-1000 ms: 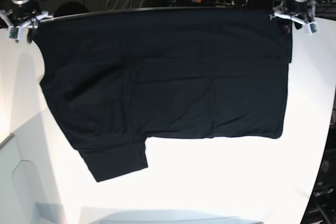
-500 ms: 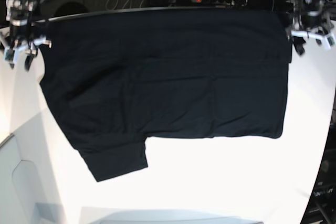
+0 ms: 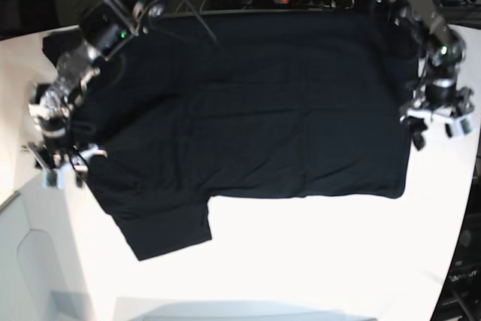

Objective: Fold the T-shirt properly
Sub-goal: 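Move both grippers to the shirt's side edges near the hem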

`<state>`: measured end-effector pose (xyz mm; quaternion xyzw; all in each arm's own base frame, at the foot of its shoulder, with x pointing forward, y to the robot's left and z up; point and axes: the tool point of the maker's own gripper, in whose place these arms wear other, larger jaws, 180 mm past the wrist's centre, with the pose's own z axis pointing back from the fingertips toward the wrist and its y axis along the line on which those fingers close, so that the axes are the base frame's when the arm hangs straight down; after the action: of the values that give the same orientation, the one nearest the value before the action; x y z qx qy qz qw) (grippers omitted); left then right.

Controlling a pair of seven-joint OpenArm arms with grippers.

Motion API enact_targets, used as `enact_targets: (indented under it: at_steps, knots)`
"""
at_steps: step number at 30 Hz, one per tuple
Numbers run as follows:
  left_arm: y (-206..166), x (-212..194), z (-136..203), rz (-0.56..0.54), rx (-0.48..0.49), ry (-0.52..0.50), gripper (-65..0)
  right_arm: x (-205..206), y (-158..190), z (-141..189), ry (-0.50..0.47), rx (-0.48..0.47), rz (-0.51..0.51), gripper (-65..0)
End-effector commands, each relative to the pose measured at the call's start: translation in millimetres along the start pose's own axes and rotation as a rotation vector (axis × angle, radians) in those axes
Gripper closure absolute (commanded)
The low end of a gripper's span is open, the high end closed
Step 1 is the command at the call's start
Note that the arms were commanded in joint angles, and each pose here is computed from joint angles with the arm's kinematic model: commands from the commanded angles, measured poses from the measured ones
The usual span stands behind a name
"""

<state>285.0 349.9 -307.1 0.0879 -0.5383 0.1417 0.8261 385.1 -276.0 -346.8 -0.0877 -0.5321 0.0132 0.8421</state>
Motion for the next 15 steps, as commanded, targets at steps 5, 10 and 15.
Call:
enact_targets:
  at_steps: [5, 10, 15]
  knots:
    - [-5, 27, -38, -0.022, 0.027, -0.031, -48.5, 19, 19, -49, 0.015, 0.095, -0.028, -31.0]
    - [-9, 27, -73, -0.018, 0.038, 0.026, -48.5, 9, 26, -74, 0.077, 0.175, -0.077, -31.0]
    - [-18, 29, -102, -0.048, -0.012, 0.076, -48.5, -5, 28, -85, 0.131, 0.227, -0.116, -31.0]
